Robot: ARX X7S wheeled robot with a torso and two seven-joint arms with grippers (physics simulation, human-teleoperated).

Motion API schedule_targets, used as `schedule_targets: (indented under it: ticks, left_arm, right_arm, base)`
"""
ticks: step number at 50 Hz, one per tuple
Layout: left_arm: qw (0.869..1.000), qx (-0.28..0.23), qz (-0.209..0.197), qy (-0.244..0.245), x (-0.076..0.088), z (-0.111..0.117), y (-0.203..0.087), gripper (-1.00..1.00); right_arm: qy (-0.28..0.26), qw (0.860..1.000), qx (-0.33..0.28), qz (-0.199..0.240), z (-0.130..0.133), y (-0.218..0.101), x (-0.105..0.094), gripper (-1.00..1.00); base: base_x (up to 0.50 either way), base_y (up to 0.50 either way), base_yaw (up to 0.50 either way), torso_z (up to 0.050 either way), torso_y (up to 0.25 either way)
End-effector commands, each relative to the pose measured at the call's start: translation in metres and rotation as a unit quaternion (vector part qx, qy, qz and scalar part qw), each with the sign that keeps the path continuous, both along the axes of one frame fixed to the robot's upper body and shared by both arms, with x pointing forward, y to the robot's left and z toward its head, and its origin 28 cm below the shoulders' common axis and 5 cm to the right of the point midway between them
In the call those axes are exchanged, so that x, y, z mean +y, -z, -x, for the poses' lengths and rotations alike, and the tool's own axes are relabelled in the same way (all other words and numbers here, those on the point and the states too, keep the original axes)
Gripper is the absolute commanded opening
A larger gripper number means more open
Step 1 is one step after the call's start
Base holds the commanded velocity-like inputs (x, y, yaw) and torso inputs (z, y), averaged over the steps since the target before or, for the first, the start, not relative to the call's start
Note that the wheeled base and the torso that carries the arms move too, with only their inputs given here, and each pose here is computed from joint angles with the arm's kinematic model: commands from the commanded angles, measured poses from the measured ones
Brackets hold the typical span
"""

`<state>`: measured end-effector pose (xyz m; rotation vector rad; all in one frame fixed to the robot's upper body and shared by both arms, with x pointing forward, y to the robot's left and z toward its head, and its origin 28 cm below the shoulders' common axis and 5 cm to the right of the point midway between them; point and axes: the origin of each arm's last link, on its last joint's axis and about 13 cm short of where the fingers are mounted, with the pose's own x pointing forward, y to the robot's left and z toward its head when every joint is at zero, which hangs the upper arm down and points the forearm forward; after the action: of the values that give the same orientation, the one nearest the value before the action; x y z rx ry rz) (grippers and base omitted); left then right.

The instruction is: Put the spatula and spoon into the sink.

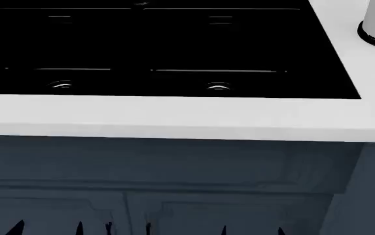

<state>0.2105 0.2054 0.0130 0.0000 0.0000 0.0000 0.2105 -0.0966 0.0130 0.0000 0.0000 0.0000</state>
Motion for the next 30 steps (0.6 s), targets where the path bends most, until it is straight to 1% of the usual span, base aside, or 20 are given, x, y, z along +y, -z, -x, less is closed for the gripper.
schedule_targets:
  ticks: [1, 17, 19, 20, 21, 24, 25, 26, 30]
  left_arm:
    - [1.0, 0.0, 0.0, 0.0, 0.0001, 0.0, 0.0, 1.0]
    - [1.0, -0.003, 0.005, 0.001, 0.0005, 0.0002, 0.0003, 1.0]
    - [1.0, -0.005, 0.007, 0.0, 0.0006, -0.0001, -0.0001, 1.0]
    - [1.0, -0.005, 0.015, 0.002, 0.0005, -0.0001, -0.0011, 1.0]
    - [1.0, -0.002, 0.009, -0.001, 0.0008, -0.0009, 0.0001, 1.0]
    - [1.0, -0.002, 0.013, 0.006, 0.0009, 0.0003, 0.0006, 1.0]
    - [1.0, -0.004, -0.009, 0.009, 0.0027, -0.0016, 0.0007, 1.0]
    - [1.0, -0.002, 0.013, 0.006, 0.0009, 0.0003, 0.0006, 1.0]
    - [1.0, -0.002, 0.013, 0.006, 0.0009, 0.0003, 0.0006, 1.0]
  right_arm:
    - [0.0, 1.0, 0.0, 0.0, 0.0, 0.0, 0.0003, 1.0]
    - [-0.005, 1.0, -0.002, -0.002, 0.0008, -0.0019, 0.001, 1.0]
    - [-0.005, 1.0, -0.003, -0.003, 0.0012, -0.0027, 0.0012, 1.0]
    - [-0.004, 1.0, -0.003, -0.002, 0.0012, -0.0027, 0.0011, 1.0]
    - [-0.004, 1.0, -0.004, -0.002, 0.0012, -0.0026, 0.001, 1.0]
    - [-0.005, 1.0, -0.004, -0.002, 0.0015, -0.0022, 0.0011, 1.0]
    - [0.007, 1.0, 0.006, 0.016, -0.0047, -0.0054, 0.0044, 1.0]
    - [-0.005, 1.0, -0.004, -0.002, 0.0015, -0.0022, 0.0011, 1.0]
    - [-0.005, 1.0, -0.004, -0.002, 0.0015, -0.0022, 0.0011, 1.0]
  base:
    - [0.0, 0.0, 0.0, 0.0, 0.0]
    - [0.0, 0.0, 0.0, 0.0, 0.0]
    - [0.0, 0.0, 0.0, 0.0, 0.0]
    - [0.0, 0.0, 0.0, 0.0, 0.0]
    - [0.0, 0.0, 0.0, 0.0, 0.0]
    - [0.0, 0.0, 0.0, 0.0, 0.0]
    - [0.0, 0.0, 0.0, 0.0, 0.0]
    - [0.0, 0.0, 0.0, 0.0, 0.0]
    - [0.0, 0.0, 0.0, 0.0, 0.0]
